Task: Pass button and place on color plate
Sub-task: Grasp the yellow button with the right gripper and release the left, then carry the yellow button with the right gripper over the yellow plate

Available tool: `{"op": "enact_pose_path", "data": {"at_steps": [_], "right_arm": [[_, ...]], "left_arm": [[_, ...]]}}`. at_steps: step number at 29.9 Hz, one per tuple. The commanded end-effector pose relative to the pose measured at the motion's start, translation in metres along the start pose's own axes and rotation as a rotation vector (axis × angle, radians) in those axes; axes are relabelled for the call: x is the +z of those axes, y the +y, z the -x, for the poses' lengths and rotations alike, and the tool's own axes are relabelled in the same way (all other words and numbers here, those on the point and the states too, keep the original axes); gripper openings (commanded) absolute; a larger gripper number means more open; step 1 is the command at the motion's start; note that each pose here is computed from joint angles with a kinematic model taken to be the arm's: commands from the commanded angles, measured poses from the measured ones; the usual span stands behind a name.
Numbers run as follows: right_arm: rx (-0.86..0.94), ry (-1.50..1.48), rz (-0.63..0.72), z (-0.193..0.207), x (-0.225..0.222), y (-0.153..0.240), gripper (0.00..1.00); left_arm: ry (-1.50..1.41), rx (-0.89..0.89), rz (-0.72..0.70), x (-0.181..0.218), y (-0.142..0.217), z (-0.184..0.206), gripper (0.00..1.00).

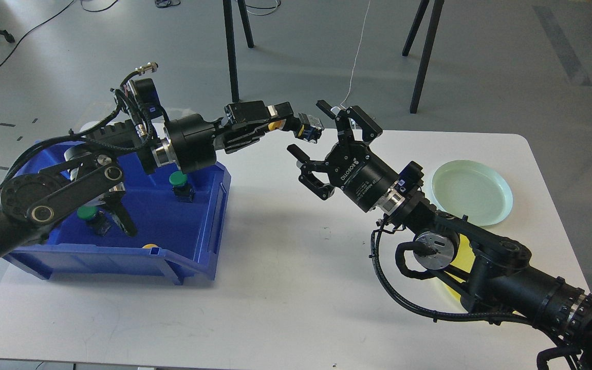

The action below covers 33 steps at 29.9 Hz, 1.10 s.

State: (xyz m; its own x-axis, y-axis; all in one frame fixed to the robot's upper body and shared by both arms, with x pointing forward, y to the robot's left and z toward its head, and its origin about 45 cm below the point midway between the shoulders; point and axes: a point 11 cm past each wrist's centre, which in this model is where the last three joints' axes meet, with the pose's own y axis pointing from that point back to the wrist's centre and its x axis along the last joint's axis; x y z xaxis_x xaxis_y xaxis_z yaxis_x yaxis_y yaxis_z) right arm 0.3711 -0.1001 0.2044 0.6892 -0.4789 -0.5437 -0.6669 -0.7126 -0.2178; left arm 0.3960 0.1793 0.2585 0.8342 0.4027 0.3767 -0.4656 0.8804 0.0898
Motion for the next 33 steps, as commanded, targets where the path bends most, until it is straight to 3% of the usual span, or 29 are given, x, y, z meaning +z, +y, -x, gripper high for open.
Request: {"op": "enact_pose_path", "data": {"at_steps": [1, 5, 8, 19, 21, 23, 25, 30, 33], "right_arm": [[0.0, 0.004, -0.001, 0.0, 0.0, 0.0, 0.39], [0.009, 0.014, -0.002, -0.002, -0.001, 0.0, 0.07], [0.05, 0.03, -0.007, -0.006, -0.003, -0.001, 0.01], [0.056, 0.028, -0.013, -0.006, -0.004, -0.002, 0.0], [0.055, 0.028, -0.013, -0.006, -0.004, -0.001, 0.0], [0.057, 0.031, -0.013, -0.006, -0.005, -0.001, 0.0], [0.061, 0.039, -0.013, -0.009, -0.007, 0.001, 0.0], [0.089, 0.086, -0.008, -0.024, -0.025, 0.017, 0.0], [0.104, 0.104, -0.002, -0.029, -0.031, 0.03, 0.0]], "left_arm": [[0.002, 0.002, 0.0, -0.001, 0.0, 0.0, 0.05], [0.003, 0.007, -0.007, -0.003, 0.002, -0.002, 0.05], [0.004, 0.006, -0.006, -0.003, 0.001, -0.001, 0.05], [0.003, 0.006, -0.008, -0.003, 0.001, -0.002, 0.07], [0.003, 0.006, -0.008, -0.003, 0.001, -0.002, 0.15], [0.004, 0.01, -0.005, -0.003, 0.0, -0.001, 0.35], [0.017, 0.015, 0.007, -0.001, -0.002, -0.002, 0.64], [0.092, 0.083, 0.039, 0.001, 0.001, -0.015, 0.93], [0.1, 0.089, 0.041, 0.001, 0.001, -0.016, 0.96]]}}
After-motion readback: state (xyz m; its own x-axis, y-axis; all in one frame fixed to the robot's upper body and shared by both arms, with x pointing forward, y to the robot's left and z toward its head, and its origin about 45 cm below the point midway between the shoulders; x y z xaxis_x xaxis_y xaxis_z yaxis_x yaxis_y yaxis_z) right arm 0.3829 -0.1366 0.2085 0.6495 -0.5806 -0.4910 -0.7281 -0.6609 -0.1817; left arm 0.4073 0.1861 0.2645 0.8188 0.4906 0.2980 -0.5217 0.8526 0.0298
